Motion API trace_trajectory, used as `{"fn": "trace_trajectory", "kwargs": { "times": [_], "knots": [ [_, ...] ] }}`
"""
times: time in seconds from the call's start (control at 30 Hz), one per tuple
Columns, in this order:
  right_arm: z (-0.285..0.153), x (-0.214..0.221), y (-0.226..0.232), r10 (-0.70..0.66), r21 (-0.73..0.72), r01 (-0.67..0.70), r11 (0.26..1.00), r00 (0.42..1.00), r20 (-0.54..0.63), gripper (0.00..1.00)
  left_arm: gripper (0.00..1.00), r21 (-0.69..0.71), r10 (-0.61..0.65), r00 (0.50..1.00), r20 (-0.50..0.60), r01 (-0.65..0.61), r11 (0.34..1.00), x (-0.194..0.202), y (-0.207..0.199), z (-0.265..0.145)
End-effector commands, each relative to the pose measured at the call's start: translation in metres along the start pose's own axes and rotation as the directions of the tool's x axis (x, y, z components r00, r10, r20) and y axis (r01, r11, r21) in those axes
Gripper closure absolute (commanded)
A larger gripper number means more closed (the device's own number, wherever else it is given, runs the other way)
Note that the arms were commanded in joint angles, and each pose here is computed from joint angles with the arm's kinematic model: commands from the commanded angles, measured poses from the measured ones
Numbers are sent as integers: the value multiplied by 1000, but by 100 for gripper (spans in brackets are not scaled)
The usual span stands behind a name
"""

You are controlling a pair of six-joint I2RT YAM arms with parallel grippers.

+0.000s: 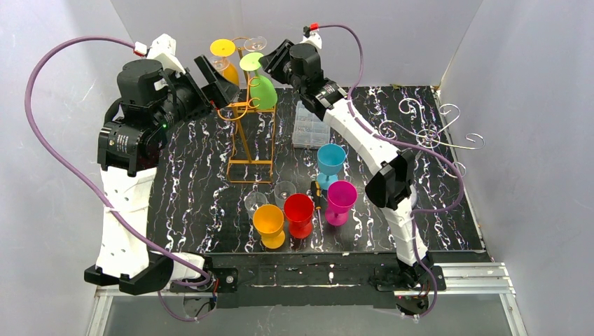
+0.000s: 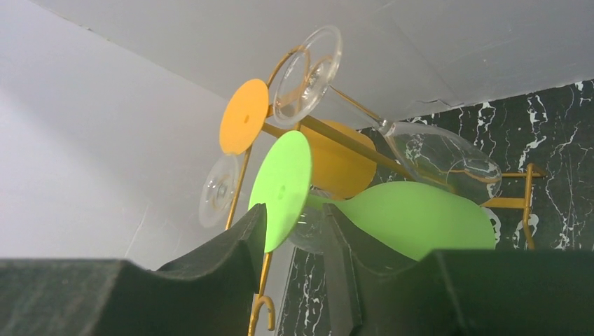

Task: Take the wine glass off the wine glass rack
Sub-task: Pick up the wine glass from the wine rack.

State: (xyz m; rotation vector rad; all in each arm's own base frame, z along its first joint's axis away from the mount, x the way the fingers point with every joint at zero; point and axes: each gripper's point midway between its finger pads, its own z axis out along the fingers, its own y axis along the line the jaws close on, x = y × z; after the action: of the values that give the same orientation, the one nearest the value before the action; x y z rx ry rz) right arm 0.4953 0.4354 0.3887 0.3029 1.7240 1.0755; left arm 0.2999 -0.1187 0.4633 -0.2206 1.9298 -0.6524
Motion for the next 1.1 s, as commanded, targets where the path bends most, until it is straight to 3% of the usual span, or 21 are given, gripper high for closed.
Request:
{"fn": "trace_trajectory", "kwargs": {
  "times": [0.0,0.17,0.8,1.07],
  "knots": [
    [0,-22,20,34,-56,-30,998,997,74,57,2,26,18,999,34,-19,999,-6,-6,-12],
    [3,-21,21,46,-65,-41,997,996,75,58,2,27,17,999,32,-18,999,-6,-6,-11],
    [4,-21,18,118,-59,-114,992,990,78,87,2,27,19,999,39,-20,999,-7,-5,-13],
    [-5,-34,29,163,-80,-155,985,982,97,95,2,27,15,999,34,-16,1000,-6,-5,-10]
  ]
}}
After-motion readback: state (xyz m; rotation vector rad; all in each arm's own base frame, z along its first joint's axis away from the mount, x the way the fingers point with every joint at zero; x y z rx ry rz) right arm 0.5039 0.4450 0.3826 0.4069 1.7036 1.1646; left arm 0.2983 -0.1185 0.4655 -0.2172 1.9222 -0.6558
